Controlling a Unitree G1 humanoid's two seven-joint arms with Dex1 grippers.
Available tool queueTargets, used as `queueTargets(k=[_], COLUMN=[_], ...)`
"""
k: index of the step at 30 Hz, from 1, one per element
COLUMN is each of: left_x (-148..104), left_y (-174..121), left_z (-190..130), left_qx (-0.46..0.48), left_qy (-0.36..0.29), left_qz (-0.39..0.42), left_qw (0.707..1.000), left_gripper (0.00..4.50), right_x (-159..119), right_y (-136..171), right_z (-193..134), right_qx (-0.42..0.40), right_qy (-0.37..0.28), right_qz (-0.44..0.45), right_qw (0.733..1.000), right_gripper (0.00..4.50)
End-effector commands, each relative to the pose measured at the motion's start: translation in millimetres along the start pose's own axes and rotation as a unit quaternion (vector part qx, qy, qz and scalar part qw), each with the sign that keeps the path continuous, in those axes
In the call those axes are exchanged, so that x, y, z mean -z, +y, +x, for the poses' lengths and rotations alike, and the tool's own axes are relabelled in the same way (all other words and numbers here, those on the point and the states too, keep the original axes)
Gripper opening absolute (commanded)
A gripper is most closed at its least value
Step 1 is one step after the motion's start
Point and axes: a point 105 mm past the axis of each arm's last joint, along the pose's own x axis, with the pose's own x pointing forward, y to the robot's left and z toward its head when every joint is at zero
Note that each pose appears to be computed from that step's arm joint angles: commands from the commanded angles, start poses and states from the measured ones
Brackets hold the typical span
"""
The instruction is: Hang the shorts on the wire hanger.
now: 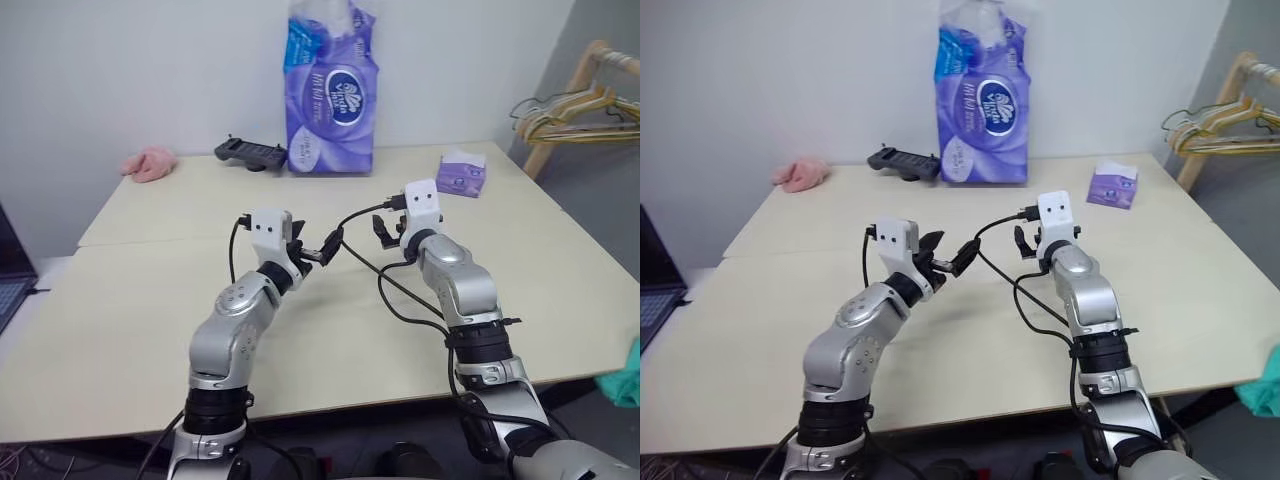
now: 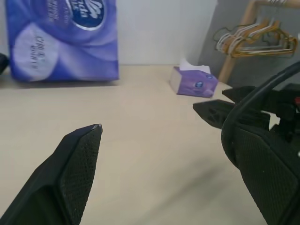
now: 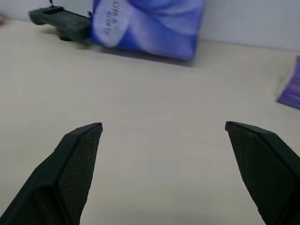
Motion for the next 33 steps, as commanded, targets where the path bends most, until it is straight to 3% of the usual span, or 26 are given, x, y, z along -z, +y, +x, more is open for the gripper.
queueTargets(k=[1, 5, 10, 15, 20, 22, 25, 27, 29, 33], left_x=[10.8, 3.1, -20.7, -48.9, -42.1, -45.0, -49.5, -46.1, -30.0, 8.8], left_y=[7.7, -16.2, -6.8, 0.0, -5.0, 4.9, 49.3, 81.1, 104.5, 114.5], left_z=[-14.7, -22.3, -16.0, -25.8, -49.5, -50.2, -41.5, -41.1, -45.7, -48.9], left_qx=[0.042, 0.206, 0.242, 0.250, 0.257, 0.214, 0.059, -0.055, -0.153, -0.225], left_qy=[0.064, 0.114, 0.096, 0.042, 0.050, 0.027, -0.018, -0.034, -0.031, 0.005], left_qz=[0.014, 0.079, 0.101, 0.029, -0.044, -0.046, -0.024, -0.011, 0.013, 0.050], left_qw=[0.997, 0.969, 0.960, 0.967, 0.964, 0.975, 0.998, 0.998, 0.988, 0.973], left_gripper=[4.50, 4.50, 4.50, 4.50, 4.50, 4.50, 4.50, 4.50, 4.50, 4.50], right_x=[-44.9, -52.7, -43.0, 7.0, 47.7, 53.3, 49.2, 42.4, 34.1, 28.8], right_y=[-9.3, 14.4, 20.1, -16.3, -57.3, -73.3, -88.8, -91.5, -81.8, -52.1], right_z=[0.5, 9.4, 13.9, 11.7, 9.8, 10.1, 9.1, 7.1, 3.1, -4.9], right_qx=[0.001, -0.049, -0.071, -0.015, 0.061, 0.088, 0.118, 0.124, 0.112, 0.067], right_qy=[-0.077, -0.086, -0.073, -0.019, 0.028, 0.033, 0.021, 0.007, -0.016, -0.041], right_qz=[0.003, -0.004, -0.006, -0.001, 0.056, 0.055, 0.047, 0.045, 0.051, 0.056], right_qw=[0.997, 0.995, 0.995, 1.000, 0.996, 0.994, 0.992, 0.991, 0.992, 0.995], right_gripper=[4.47, 4.47, 4.47, 4.47, 4.47, 4.47, 4.47, 4.47, 4.47, 4.47])
